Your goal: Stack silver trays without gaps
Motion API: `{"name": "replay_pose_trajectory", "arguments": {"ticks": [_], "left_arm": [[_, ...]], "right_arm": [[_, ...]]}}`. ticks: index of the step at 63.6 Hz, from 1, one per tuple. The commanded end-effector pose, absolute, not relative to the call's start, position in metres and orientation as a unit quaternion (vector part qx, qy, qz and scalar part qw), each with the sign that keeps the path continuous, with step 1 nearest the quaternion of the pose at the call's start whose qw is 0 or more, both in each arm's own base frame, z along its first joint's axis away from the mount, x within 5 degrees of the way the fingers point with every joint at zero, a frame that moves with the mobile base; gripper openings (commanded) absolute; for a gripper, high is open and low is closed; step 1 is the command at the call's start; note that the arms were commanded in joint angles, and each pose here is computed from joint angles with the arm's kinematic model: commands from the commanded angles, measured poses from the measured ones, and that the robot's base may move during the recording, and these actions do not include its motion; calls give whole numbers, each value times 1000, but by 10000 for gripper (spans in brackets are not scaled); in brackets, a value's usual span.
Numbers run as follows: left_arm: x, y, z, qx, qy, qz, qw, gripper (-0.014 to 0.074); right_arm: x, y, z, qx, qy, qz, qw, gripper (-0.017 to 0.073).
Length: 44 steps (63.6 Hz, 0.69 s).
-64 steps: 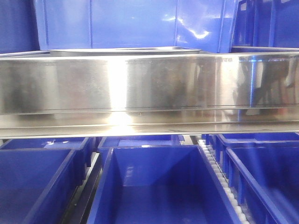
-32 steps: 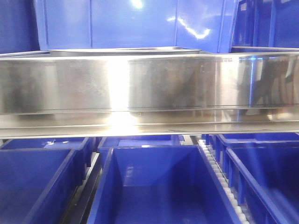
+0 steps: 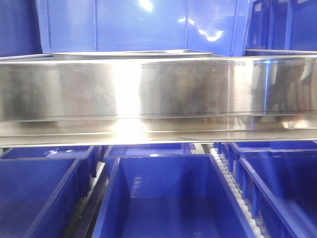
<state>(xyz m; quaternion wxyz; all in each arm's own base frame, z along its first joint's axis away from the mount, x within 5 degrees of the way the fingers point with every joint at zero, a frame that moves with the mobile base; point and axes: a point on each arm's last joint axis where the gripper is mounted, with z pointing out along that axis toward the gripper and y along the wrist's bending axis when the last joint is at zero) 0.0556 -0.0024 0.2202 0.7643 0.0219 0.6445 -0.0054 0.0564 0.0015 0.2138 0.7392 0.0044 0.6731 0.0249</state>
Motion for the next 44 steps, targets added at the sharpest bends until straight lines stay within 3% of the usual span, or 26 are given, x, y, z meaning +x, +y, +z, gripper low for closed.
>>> {"name": "replay_pose_trajectory", "arguments": {"ticks": [1, 44], "left_arm": [[55, -3, 222, 21, 637, -8, 770, 4], [55, -3, 222, 21, 637, -8, 770, 4]], "right_arm": [[56, 1, 217, 2, 662, 22, 750, -79], [56, 1, 217, 2, 662, 22, 750, -79]]}}
